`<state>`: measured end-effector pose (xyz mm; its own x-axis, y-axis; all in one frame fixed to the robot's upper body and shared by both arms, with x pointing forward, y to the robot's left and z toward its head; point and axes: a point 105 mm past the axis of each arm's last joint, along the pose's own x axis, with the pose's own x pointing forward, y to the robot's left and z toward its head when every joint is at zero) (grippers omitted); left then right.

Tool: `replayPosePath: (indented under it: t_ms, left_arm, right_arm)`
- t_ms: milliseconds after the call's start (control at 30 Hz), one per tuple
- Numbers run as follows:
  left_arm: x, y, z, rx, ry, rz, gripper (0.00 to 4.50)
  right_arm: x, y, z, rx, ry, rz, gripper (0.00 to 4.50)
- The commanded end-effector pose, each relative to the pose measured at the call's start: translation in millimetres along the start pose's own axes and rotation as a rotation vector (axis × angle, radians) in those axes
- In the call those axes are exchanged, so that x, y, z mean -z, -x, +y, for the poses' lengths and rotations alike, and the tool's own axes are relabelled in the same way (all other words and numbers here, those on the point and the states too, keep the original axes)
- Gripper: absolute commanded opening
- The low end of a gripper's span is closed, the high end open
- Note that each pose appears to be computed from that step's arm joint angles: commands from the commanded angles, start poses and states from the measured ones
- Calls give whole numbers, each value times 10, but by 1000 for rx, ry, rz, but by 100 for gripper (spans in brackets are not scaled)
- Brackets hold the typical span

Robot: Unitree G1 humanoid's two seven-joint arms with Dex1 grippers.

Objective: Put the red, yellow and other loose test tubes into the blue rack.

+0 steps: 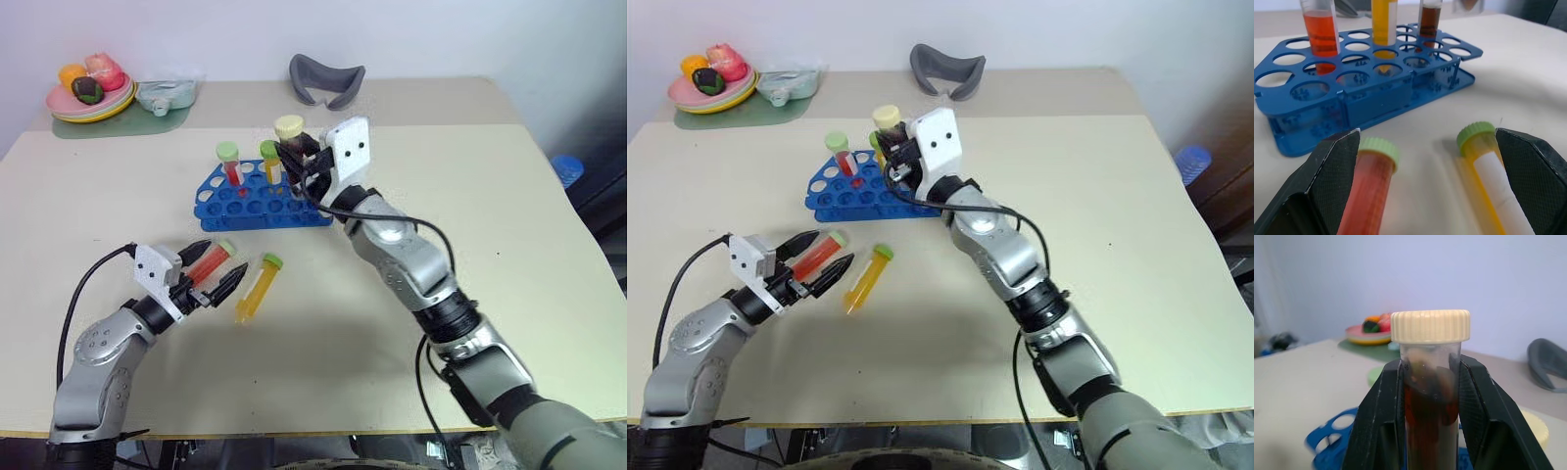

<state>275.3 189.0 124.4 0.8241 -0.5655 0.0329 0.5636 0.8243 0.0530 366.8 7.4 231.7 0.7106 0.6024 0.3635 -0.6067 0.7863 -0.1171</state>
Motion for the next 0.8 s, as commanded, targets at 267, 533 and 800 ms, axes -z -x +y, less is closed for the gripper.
replayPosePath:
  t_ms: [267, 533, 800]
  left_arm:
    - [-153, 46, -14, -3, -18, -42, 450]
    - [-204, 69, 1, 5, -20, -36, 450]
    - [-238, 64, -40, 17, -17, -35, 450]
  right_arm:
    - [115, 64, -123, 54, 25, -85, 87]
    - [233, 21, -78, 61, 13, -68, 87]
    - [280, 40, -134, 85, 12, -74, 87]
